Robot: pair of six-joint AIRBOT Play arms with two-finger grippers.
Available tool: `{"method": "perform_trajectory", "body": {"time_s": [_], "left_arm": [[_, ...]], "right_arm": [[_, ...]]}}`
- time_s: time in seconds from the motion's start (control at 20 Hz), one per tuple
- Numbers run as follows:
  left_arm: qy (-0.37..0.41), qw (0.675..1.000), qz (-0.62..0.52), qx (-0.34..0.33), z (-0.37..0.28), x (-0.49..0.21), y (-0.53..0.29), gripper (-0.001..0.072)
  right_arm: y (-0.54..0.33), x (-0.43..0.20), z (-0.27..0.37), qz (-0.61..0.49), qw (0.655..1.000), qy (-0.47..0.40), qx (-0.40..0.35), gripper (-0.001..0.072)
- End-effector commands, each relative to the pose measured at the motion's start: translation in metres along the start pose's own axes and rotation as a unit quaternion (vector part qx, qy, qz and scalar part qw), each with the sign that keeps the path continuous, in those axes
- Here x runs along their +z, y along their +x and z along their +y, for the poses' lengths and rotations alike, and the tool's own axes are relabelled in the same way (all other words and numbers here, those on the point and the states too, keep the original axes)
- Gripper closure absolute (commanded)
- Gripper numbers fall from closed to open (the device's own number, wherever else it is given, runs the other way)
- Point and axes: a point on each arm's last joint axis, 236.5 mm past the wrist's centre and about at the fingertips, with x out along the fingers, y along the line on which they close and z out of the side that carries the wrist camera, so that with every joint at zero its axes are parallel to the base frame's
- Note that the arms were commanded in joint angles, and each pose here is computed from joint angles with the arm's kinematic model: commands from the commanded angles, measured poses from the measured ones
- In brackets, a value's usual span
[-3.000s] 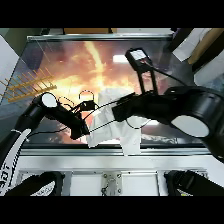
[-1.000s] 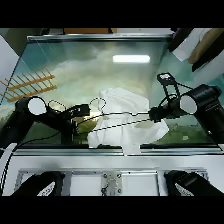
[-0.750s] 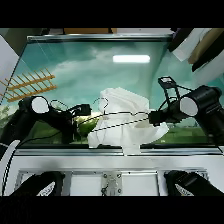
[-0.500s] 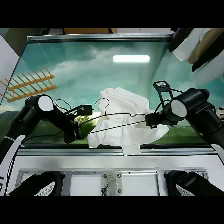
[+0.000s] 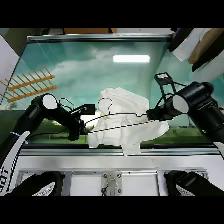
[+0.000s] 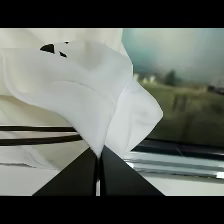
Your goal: Fold the clothes and pants, and hang the long-sleeved shirts on hangers.
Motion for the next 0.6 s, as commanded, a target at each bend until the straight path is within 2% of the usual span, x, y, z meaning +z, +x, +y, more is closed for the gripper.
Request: {"method": "perform_trajectory", "body": {"time_s": [0.0, 0.2, 0.35, 0.55], "left_arm": [[0.064, 0.997, -0.025, 0.025, 0.009, 0.018, 0.003, 0.0697], [0.096, 0.994, -0.026, 0.034, 0.009, 0.028, 0.008, 0.0696], [0.097, 0.993, -0.033, 0.056, 0.019, 0.033, 0.008, 0.0696], [0.096, 0.993, -0.033, 0.052, 0.017, 0.033, 0.008, 0.0696]], "right_arm": [[-0.024, -0.004, -0.008, 0.007, 1.000, -0.013, -0.009, 0.0695], [-0.028, -0.001, -0.008, -0.001, 1.000, -0.024, -0.006, 0.0695], [-0.034, 0.001, -0.001, -0.009, 0.999, -0.045, 0.002, 0.0696], [-0.052, 0.007, 0.027, -0.041, 0.996, -0.079, 0.023, 0.0696]]}}
